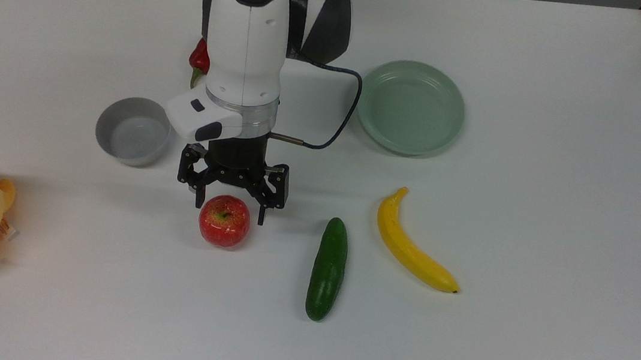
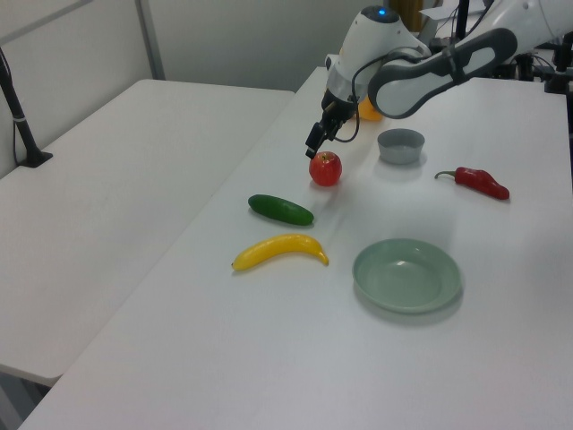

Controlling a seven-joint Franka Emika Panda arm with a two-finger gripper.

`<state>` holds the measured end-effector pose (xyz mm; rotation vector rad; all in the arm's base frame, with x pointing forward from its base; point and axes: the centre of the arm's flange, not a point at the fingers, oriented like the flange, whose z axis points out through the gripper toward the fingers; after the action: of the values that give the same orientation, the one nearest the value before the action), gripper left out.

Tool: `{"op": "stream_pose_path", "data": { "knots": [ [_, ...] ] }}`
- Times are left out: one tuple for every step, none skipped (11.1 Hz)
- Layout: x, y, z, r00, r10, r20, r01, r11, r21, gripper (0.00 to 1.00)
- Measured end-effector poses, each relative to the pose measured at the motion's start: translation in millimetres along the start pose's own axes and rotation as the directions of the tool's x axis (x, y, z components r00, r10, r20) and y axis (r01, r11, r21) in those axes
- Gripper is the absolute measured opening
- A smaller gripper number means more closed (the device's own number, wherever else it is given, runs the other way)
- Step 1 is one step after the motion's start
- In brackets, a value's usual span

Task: Put the red apple in the bowl
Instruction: 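Close the gripper around the red apple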

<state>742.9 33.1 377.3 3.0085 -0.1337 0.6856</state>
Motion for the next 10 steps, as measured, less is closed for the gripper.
{"op": "stream_pose_path", "data": {
  "knots": [
    [-2, 0, 6, 1.0, -0.003, -0.006, 0.003, 1.0, -0.012, 1.0],
    [-3, 0, 11, 1.0, -0.009, -0.011, 0.009, 1.0, -0.023, 1.0],
    [-4, 0, 15, 1.0, -0.008, -0.008, 0.007, 1.0, -0.029, 1.0],
    [-6, 0, 19, 1.0, -0.008, -0.004, 0.008, 0.999, -0.035, 1.0],
    [-8, 0, 23, 1.0, -0.018, -0.004, 0.017, 0.999, -0.042, 1.0],
    [-9, -1, 27, 1.0, -0.021, -0.006, 0.021, 0.999, -0.047, 1.0],
    [-11, -1, 30, 1.0, -0.031, -0.004, 0.03, 0.998, -0.055, 1.0],
    [-13, -1, 34, 0.999, -0.052, -0.002, 0.051, 0.996, -0.071, 1.0],
    [-15, -1, 38, 0.997, -0.076, 0.001, 0.076, 0.993, -0.088, 1.0],
    [-16, -1, 42, 0.996, -0.091, 0.004, 0.091, 0.991, -0.098, 1.0]
  ]
}}
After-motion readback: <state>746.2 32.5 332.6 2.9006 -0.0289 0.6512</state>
